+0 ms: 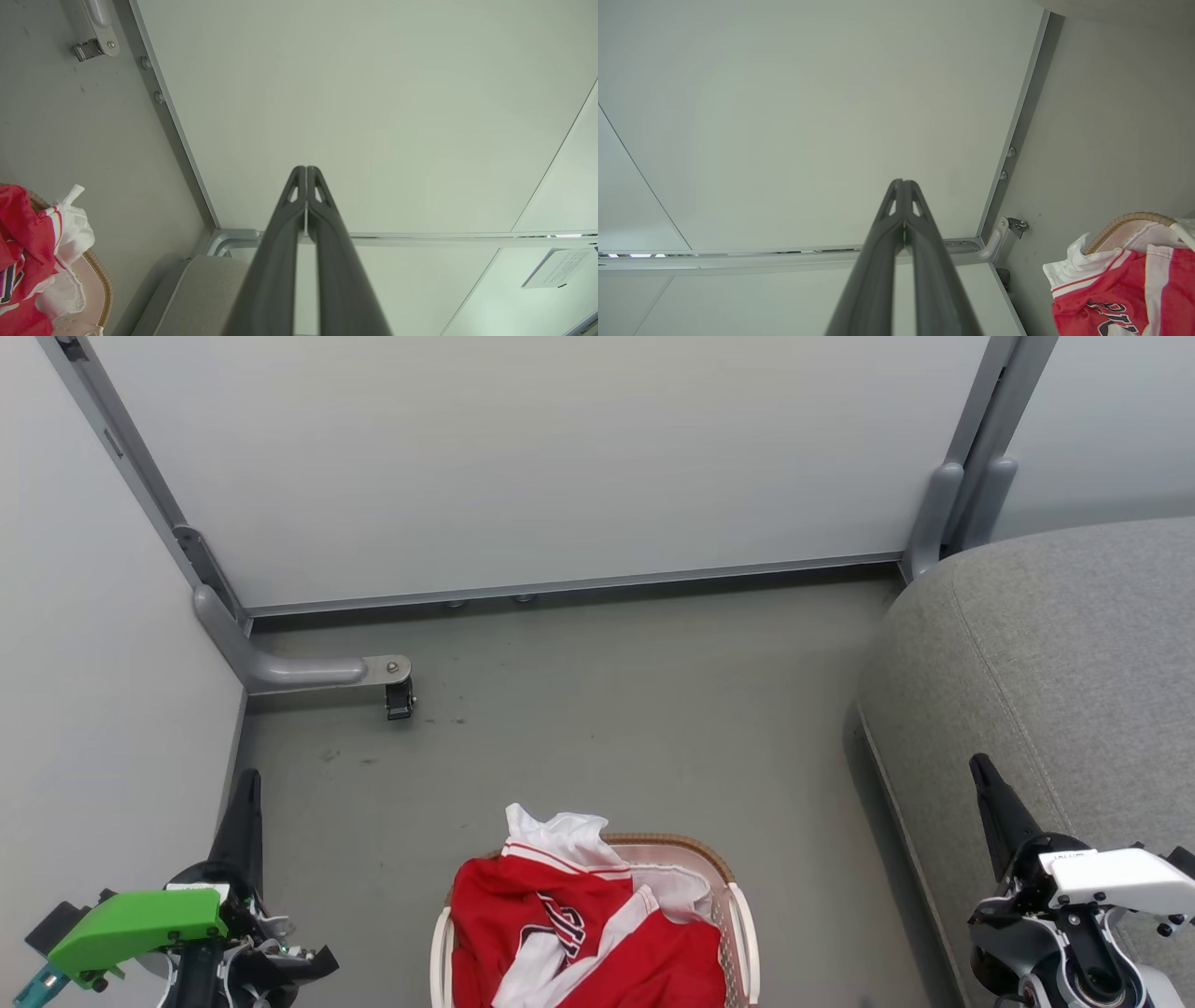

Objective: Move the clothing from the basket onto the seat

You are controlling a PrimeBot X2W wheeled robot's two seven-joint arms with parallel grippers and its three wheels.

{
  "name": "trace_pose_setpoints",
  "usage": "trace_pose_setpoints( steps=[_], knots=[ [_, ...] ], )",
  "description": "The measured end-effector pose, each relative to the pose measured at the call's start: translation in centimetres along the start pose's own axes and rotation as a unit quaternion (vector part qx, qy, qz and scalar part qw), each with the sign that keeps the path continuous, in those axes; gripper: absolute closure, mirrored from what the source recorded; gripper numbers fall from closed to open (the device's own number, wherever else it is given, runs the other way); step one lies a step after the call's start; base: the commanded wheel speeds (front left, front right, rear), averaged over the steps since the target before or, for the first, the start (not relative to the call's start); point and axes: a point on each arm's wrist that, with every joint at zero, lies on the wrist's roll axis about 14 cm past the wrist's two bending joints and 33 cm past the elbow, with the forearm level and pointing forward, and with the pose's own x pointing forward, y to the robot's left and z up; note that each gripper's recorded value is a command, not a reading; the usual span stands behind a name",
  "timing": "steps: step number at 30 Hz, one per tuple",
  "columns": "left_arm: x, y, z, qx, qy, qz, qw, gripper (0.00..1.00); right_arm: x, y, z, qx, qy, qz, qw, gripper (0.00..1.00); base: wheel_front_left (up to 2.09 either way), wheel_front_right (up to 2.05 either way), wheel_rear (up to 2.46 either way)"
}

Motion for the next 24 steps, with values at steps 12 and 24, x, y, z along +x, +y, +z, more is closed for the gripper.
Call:
trace_pose_setpoints(
  steps=[12,24],
  knots=[
    [0.0,0.0,0.0,0.0,0.0,0.0,1.0,1.0,0.0,0.0,0.0,0.0,0.0,0.0,1.0,1.0,0.0,0.0,0.0],
    [0.0,0.01,0.0,0.0,0.0,0.0,1.0,1.0,0.0,0.0,0.0,0.0,0.0,0.0,1.0,1.0,0.0,0.0,0.0]
  ],
)
